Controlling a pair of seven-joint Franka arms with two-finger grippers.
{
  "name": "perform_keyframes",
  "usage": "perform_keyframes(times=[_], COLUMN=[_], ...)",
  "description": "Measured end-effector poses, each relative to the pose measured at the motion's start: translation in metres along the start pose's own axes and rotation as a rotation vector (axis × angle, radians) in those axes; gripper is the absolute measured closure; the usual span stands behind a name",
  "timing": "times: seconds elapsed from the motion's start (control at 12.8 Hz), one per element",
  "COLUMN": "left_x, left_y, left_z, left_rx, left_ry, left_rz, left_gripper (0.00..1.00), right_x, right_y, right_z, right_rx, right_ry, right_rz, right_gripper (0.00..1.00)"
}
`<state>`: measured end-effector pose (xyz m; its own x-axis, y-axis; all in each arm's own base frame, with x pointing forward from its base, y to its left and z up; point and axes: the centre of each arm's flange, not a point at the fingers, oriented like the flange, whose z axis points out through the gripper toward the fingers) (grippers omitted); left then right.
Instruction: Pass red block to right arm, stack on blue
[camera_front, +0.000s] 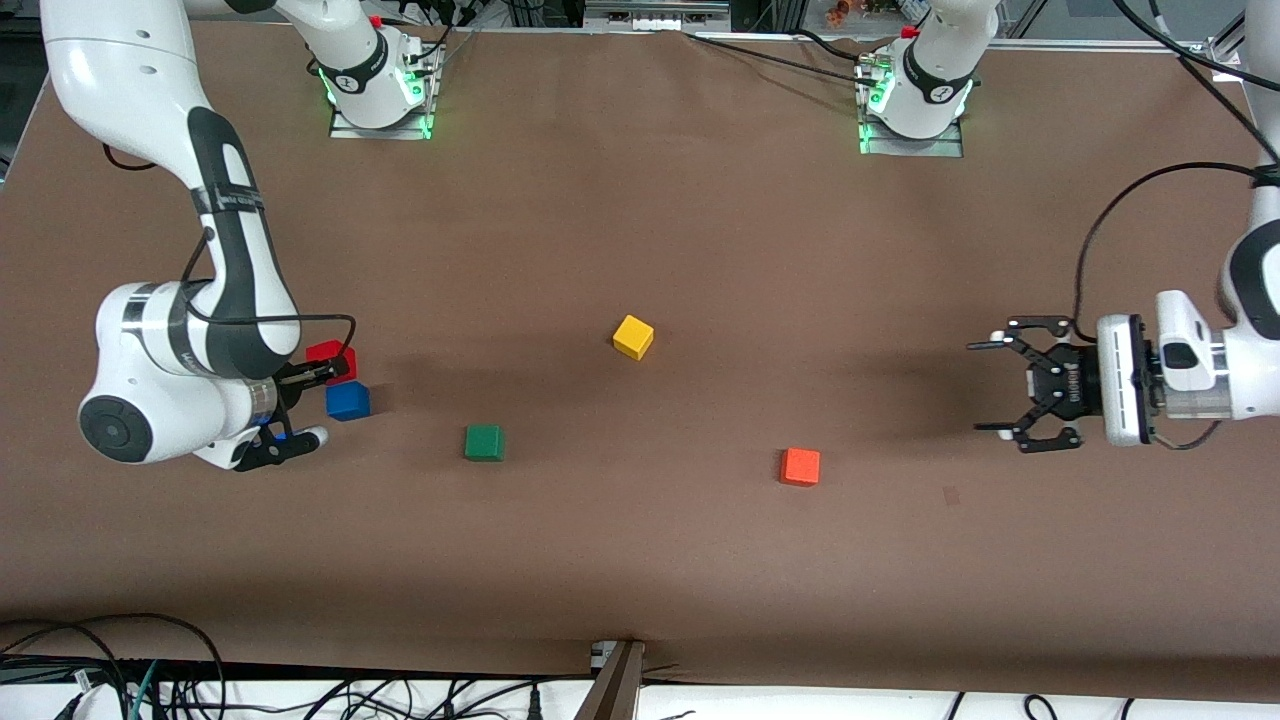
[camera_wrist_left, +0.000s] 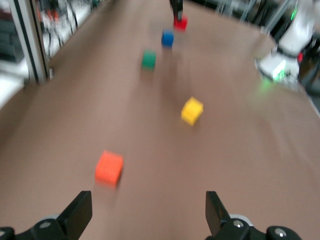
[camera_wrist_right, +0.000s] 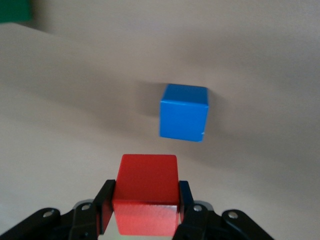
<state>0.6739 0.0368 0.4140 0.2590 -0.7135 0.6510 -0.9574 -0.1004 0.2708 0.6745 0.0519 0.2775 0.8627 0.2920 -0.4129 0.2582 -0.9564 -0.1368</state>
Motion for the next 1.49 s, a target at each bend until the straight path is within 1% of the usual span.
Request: perform_keyframes(times=[0.16,0.31,0.39,0.55,0.7,0.94,1.1,1.17,1.25,1.41,1.49], left_x=[-0.028,-0.032,-0.028,-0.014,0.003,0.019,0.034,0.058,0.07,0.08,0.082], left_y=[0.0,0.008,0.015,0.032,0.049,0.065,0.075,0.089,0.095,0.103,0.105], left_z=[-0.023,-0.047,-0.061,-0.089,-0.113,-0.132,-0.139,-0.134,-0.131,-0.134,-0.138], left_rx=[0.027,0.065,0.099,0.193,0.286,0.385,0.467,0.509,0.536,0.599,0.613], left_ry=[-0.161,-0.301,-0.365,-0.488,-0.579,-0.65,-0.684,-0.685,-0.679,-0.641,-0.628], left_rz=[-0.039,-0.089,-0.125,-0.228,-0.31,-0.397,-0.502,-0.593,-0.65,-0.784,-0.815], left_gripper=[0.0,0.0,0.0,0.0,0.0,0.0,0.0,0.0,0.0,0.0,0.0], right_x=[0.007,0.012,0.013,0.017,0.021,0.027,0.027,0.027,0.027,0.028,0.028], right_y=[0.005,0.007,0.007,0.005,0.001,0.0,0.0,0.0,0.0,0.001,0.002], right_z=[0.009,0.012,0.012,0.011,0.014,0.02,0.02,0.02,0.02,0.019,0.019], right_rx=[-0.036,-0.048,-0.051,-0.058,-0.065,-0.07,-0.073,-0.074,-0.074,-0.076,-0.076], right_ry=[0.006,0.024,0.033,0.053,0.065,0.072,0.076,0.077,0.078,0.085,0.089], right_rz=[-0.004,-0.007,-0.009,-0.013,-0.02,-0.024,-0.024,-0.024,-0.024,-0.023,-0.022], right_gripper=[0.44,0.44,0.44,0.44,0.44,0.44,0.44,0.44,0.44,0.44,0.44])
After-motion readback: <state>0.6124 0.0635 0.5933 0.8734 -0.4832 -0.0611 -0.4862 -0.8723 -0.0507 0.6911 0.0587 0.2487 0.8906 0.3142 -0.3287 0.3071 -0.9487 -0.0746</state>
